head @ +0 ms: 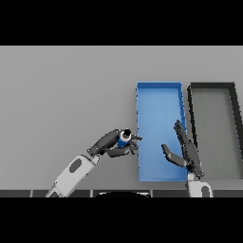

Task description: Pick up the blue pipe and place it into the blue bin.

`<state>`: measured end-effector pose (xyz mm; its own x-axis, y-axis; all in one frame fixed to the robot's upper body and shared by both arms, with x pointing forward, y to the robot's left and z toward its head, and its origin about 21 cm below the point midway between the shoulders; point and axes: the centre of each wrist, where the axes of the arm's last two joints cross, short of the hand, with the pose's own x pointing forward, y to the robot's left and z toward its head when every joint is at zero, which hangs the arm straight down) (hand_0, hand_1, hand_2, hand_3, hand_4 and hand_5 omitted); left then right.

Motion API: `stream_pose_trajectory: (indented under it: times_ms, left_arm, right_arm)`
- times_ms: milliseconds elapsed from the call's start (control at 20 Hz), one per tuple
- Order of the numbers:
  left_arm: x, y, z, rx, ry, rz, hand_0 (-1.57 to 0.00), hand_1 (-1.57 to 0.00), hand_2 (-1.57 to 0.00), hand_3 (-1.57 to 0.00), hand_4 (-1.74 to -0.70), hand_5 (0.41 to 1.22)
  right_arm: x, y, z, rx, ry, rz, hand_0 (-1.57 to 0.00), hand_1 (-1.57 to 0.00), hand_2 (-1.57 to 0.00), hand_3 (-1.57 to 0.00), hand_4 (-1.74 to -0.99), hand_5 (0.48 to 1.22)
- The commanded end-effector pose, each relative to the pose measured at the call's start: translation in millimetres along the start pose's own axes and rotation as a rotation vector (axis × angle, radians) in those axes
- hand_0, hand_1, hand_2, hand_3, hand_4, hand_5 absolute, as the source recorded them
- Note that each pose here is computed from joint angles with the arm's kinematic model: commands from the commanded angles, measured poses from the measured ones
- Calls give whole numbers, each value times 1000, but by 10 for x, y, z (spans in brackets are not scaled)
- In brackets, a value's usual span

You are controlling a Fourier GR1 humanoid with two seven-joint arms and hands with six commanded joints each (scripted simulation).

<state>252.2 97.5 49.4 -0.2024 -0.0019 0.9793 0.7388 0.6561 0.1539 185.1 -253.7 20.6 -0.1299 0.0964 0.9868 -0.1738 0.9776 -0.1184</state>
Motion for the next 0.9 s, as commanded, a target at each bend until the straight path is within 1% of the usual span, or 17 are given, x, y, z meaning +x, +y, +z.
stream_pose_trajectory:
  times_ms: [0,50,150,200,250,300,400,550,600,650,700,750,800,850]
  left_arm:
    - [-8,6,-11,1,4,3,-1571,-1571,-1571,-1440,-1731,1221]
    - [-26,3,8,-2,10,4,-1571,-1571,-1571,-1442,-1731,1221]
    - [5,-29,-49,-13,5,-7,-1571,-1571,-1571,-1443,-1731,1221]
    - [13,6,-30,-14,0,-11,-1571,-1571,-1571,-1444,-1731,1221]
    - [7,6,-27,-16,1,-10,-1571,-1571,-1571,-1444,-1731,1221]
    - [20,20,-36,-15,4,-16,-1571,-1571,-1571,-1443,-1731,1221]
    - [13,7,-10,-23,8,-23,-1571,-1571,-1571,-1442,-1731,1221]
    - [49,23,-26,-22,14,-38,-1571,-1571,-1571,-1440,-1730,1221]
    - [45,23,-32,-28,9,-35,-1571,-1571,-1571,-1440,-1730,1221]
    - [18,-13,-17,-28,10,-25,-1571,-1571,-1571,-1439,-1730,1221]
    - [9,28,-15,-26,19,-22,-1571,-1571,-1571,-1439,-1730,1221]
    - [-7,0,-13,-30,18,-24,-1571,-1571,-1571,-1439,-1730,1221]
    - [18,6,-21,-37,-3,-26,-1571,-1571,-1571,-1444,-1728,1221]
    - [9,6,-19,-47,-17,-23,-1571,-1571,-1571,-1469,-1670,1221]
  right_arm:
    - [92,-67,-26,36,0,-40,1,1,1,1,-1242,584]
    - [209,-76,-28,81,-27,-70,1,1,1,1,-1254,554]
    - [445,-131,-104,195,-60,-116,1,1,1,1,-1292,525]
    - [595,-124,-155,271,-80,-124,1,1,1,1,-1313,517]
    - [681,-91,-209,333,-75,-128,1,1,1,1,-1326,507]
    - [791,-80,-273,397,-80,-104,1,1,1,1,-1331,507]
    - [1006,6,-380,500,-119,-85,1,1,1,1,-1337,504]
    - [1208,108,-557,599,-133,-39,1,1,1,1,-1335,490]
    - [1257,172,-588,626,-134,-29,1,1,1,1,-1328,486]
    - [1300,183,-618,647,-133,-13,1,1,1,1,-1326,485]
    - [1317,241,-642,683,-150,-2,1,1,1,1,-1324,488]
    - [1348,311,-694,709,-160,7,1,1,1,1,-1318,490]
    - [1403,354,-742,738,-177,20,1,1,1,1,-1307,497]
    - [1429,422,-794,760,-179,38,1,1,1,1,-1288,502]
